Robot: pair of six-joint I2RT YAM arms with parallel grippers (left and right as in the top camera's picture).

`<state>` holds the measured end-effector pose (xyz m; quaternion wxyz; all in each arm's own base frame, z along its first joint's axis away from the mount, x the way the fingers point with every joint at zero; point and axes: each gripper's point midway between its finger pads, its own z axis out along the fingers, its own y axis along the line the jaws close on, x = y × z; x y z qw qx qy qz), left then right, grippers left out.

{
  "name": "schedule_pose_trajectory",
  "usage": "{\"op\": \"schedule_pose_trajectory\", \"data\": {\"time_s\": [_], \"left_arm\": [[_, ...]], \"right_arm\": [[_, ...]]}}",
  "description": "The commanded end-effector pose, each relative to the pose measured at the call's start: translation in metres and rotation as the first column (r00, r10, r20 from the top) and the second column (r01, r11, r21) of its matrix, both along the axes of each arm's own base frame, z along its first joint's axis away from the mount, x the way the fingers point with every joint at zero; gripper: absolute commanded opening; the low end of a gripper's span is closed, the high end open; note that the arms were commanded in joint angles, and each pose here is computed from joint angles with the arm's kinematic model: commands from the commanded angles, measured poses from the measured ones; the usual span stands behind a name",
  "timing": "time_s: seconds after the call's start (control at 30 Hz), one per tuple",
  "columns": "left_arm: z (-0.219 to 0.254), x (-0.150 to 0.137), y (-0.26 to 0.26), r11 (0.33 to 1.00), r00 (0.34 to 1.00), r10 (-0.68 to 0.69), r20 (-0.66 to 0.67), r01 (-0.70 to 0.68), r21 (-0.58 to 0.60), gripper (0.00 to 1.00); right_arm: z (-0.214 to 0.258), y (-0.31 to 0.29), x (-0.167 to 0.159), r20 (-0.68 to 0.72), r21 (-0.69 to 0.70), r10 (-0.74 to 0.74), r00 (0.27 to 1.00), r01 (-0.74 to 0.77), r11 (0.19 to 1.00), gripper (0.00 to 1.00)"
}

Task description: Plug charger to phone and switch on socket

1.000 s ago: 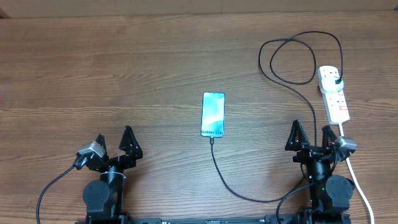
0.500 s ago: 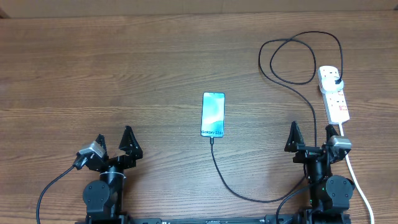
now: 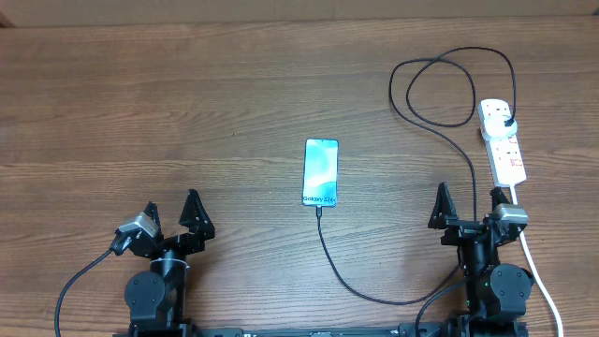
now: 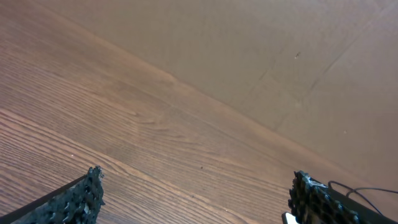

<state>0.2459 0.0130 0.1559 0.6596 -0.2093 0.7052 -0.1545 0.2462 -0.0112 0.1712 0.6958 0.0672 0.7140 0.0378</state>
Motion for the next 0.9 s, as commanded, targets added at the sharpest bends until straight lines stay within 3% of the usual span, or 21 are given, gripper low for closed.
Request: {"op": "schedule_pose_trajectory", "data": {"time_s": [0.0,0.1,0.23,0.37,0.87], "left_arm": [[-0.0001,-0.0001,0.0005,1.0,1.0,-0.002,0.003,0.002,0.031,1.0],[-0.0002,-0.0001,0.0004,0.984,1.0,-0.014,-0.007,0.015,0.18,0.99],[-0.0001,-0.0002,0.0012,0.96,1.0,-0.016,-0.014,0.019,0.28,1.0],[-0.0002,-0.0002,0.0012,0.895,0.999,-0.026,-0.03,0.036,0.444,1.0],[-0.0001,-0.0002,0.0011,0.879,0.999,-0.028,-0.032,0.04,0.476,1.0]], "right_arm": [[-0.0015,-0.0016,0.0,0.005,-0.008,-0.008,1.0,0.008,1.0,1.0],[-0.0015,-0.0016,0.0,0.005,-0.008,-0.008,1.0,0.008,1.0,1.0],[-0.0015,-0.0016,0.0,0.005,-0.008,-0.008,1.0,0.008,1.0,1.0],[-0.0015,-0.0016,0.0,0.005,-0.008,-0.008,1.0,0.008,1.0,1.0],[-0.0015,-0.0016,0.0,0.005,-0.008,-0.008,1.0,0.008,1.0,1.0]]}}
